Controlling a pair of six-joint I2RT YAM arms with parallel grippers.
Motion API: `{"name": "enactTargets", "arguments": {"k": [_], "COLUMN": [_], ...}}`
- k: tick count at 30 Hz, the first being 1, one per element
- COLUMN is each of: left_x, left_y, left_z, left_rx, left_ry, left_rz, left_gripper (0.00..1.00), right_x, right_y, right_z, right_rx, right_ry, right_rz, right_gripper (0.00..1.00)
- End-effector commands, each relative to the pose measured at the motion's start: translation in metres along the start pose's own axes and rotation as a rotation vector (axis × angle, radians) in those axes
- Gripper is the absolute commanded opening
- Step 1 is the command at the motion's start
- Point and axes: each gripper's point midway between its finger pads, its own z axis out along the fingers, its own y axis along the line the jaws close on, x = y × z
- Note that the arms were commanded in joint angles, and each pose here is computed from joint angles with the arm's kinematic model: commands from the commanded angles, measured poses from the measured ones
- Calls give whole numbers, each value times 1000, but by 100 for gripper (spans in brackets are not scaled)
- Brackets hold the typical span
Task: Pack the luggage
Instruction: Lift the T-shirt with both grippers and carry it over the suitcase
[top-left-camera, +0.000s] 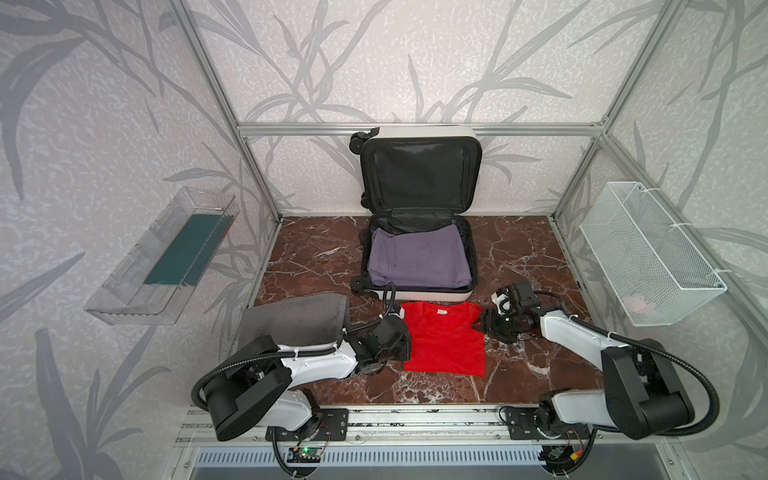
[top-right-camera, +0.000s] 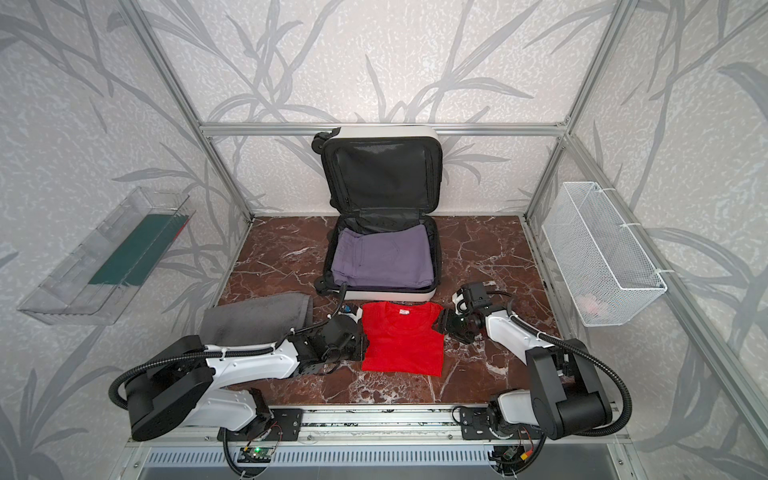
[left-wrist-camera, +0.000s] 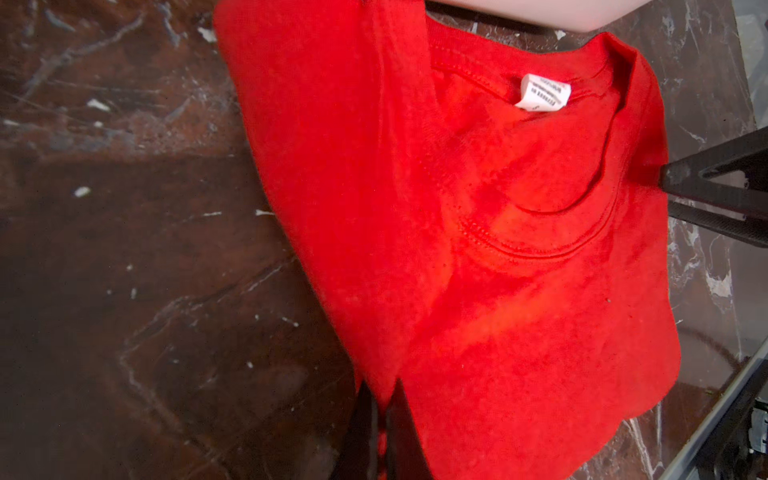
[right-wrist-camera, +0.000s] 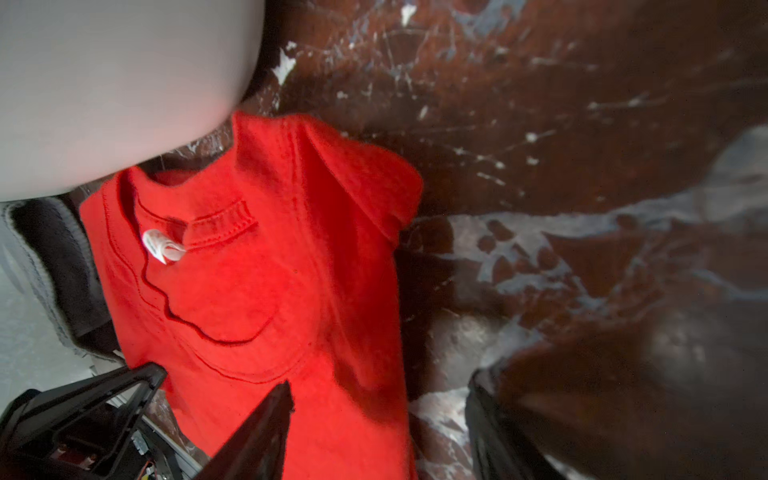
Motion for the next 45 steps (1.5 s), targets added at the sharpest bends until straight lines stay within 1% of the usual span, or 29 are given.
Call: {"name": "enactTargets", "arguments": {"k": [1,3,4,7,8,11,14,18,22,23,26,30,34,37,39,45], "left_x": [6,6,6,6,4,-2,-12,-31,-55,-61,-78,-97,-120,-142,-158,-213], "left_y": [10,10,10,9,8,3,-3,-14,-23,-24,-29,-37,-50,-57,-62,-55], "left_z": [4,5,6,5,3,-9,-28,-64,-107,-118,-149,-177,-188,-187,-183,-163], "left_rx": [-31,-24,-24,-20,-16,0,22,71,114,121,142,149,130,109,105,70], "left_ry": [8,7,8,5,1,-16,-57,-137,-247,-277,-356,-418,-448,-460,-459,-468], "left_rz": [-8,-9,-9,-12,-13,-14,-20,-36,-50,-54,-52,-37,-1,25,44,52], "left_gripper": [0,0,0,0,0,0,0,0,0,0,0,0,0,0,0,0], "right_x": [1,3,3,3,4,4,4,7,10,10,9,-2,-25,-46,-64,-120], "right_y": [8,13,16,30,33,45,59,79,101,107,124,144,160,176,184,207], "right_z": [9,12,13,13,11,0,-17,-45,-74,-81,-102,-126,-139,-143,-142,-127], "right_rx": [-28,-43,-57,-137,-156,-197,-230,-272,-323,-341,-387,-428,-426,-426,-409,-371], "right_ry": [12,18,19,19,19,7,-10,-43,-75,-81,-107,-169,-233,-258,-277,-315], "right_rz": [-3,-9,-11,-9,-13,-34,-59,-103,-152,-140,-155,-169,-179,-196,-200,-212], "right_gripper": [59,48,40,8,0,0,0,0,0,0,0,0,0,0,0,0]}}
